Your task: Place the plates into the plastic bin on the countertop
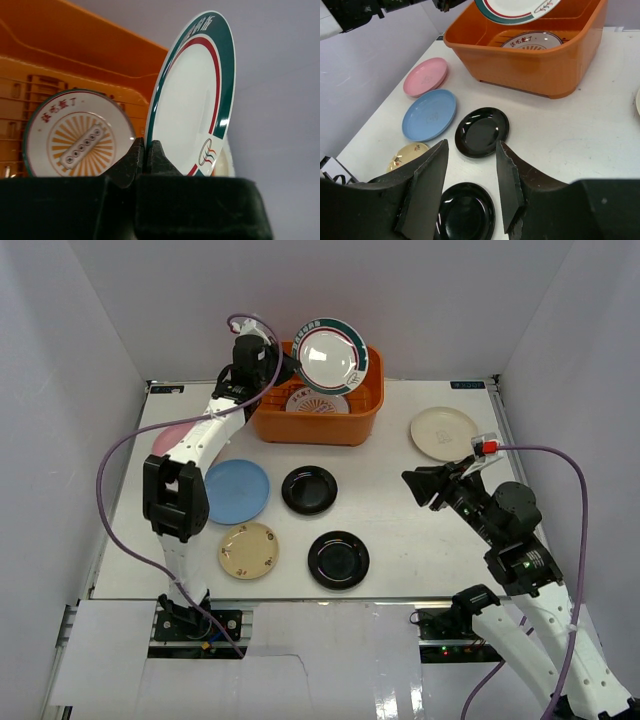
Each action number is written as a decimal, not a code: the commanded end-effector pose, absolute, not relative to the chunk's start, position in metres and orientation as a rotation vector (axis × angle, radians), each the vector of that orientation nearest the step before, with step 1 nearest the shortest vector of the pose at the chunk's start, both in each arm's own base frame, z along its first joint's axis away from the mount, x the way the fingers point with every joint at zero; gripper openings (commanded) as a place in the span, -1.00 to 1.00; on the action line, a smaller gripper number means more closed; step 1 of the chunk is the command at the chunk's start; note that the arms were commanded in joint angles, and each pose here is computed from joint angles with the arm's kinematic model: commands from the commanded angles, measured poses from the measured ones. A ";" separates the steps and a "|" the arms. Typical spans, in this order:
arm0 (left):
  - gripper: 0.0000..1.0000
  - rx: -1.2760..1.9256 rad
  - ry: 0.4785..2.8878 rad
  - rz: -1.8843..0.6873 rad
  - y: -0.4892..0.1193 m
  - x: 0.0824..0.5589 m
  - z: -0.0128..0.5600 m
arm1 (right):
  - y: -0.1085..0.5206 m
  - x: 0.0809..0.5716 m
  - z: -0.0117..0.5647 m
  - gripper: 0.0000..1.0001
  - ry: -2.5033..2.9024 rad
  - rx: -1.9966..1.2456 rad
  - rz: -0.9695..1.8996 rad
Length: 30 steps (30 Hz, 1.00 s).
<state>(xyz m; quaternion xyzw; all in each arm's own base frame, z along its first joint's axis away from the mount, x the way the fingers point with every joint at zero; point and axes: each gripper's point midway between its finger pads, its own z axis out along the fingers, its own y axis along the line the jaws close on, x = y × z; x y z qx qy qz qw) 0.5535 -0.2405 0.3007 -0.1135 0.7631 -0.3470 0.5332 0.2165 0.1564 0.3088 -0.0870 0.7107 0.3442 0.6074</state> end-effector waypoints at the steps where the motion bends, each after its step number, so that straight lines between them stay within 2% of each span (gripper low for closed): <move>1: -1.00 -0.295 1.807 -0.792 -0.227 0.567 0.313 | 0.159 0.223 0.318 -0.02 1.585 -0.208 0.800; 14: -0.96 -0.314 1.977 -0.708 -0.225 0.596 0.222 | 0.160 0.246 0.283 -0.02 1.661 -0.172 0.740; 15: -0.89 -0.313 1.999 -0.709 -0.227 0.597 0.213 | 0.159 0.248 0.278 -0.02 1.668 -0.159 0.735; 16: -0.69 -0.311 2.007 -0.706 -0.228 0.598 0.210 | 0.158 0.248 0.275 -0.02 1.675 -0.152 0.733; 18: -0.47 -0.303 2.018 -0.703 -0.228 0.598 0.206 | 0.157 0.250 0.267 -0.02 1.692 -0.136 0.721; 19: -0.26 -0.304 2.026 -0.695 -0.228 0.598 0.202 | 0.156 0.251 0.264 -0.01 1.701 -0.128 0.719; 25: 0.29 -0.301 2.026 -0.657 -0.222 0.596 0.203 | 0.151 0.259 0.262 -0.01 1.689 -0.091 0.685; 26: 0.47 -0.289 2.015 -0.658 -0.222 0.595 0.210 | 0.151 0.259 0.259 -0.01 1.693 -0.088 0.682; 30: 0.84 -0.243 1.923 -0.654 -0.218 0.592 0.259 | 0.138 0.276 0.244 -0.01 1.725 0.013 0.598</move>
